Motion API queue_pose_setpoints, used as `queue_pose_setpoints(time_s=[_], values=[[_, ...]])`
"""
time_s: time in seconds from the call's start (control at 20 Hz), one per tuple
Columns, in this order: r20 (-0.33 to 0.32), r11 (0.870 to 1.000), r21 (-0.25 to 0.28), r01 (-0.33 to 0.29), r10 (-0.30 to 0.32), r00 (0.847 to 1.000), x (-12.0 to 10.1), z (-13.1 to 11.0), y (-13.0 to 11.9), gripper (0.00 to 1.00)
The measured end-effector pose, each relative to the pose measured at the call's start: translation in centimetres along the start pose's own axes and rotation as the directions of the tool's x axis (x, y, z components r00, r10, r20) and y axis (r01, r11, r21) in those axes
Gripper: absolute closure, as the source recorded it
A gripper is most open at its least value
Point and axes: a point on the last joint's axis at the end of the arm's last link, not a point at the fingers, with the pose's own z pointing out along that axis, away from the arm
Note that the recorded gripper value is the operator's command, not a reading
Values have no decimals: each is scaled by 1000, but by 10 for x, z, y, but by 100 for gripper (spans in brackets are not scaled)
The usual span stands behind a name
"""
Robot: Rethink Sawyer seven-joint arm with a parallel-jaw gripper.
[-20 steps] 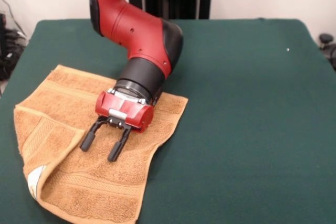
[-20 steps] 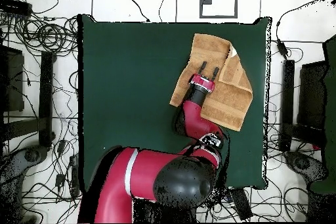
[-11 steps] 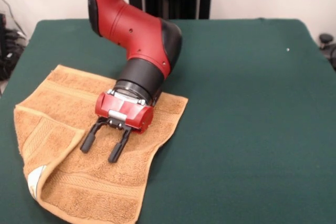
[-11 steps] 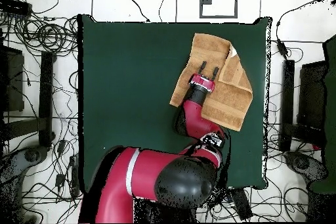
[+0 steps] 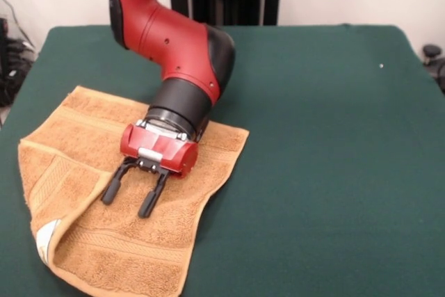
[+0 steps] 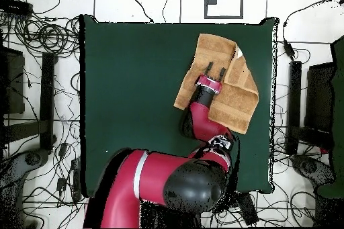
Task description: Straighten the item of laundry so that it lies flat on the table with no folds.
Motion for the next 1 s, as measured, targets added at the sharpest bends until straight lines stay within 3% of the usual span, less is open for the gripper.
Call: queue_pose_setpoints(time_s=[0.55,1.0], values=[[3,996,-61,58,-58,998,-3,10,-16,0],[-7,995,-65,75,-75,997,-5,15,-24,0]])
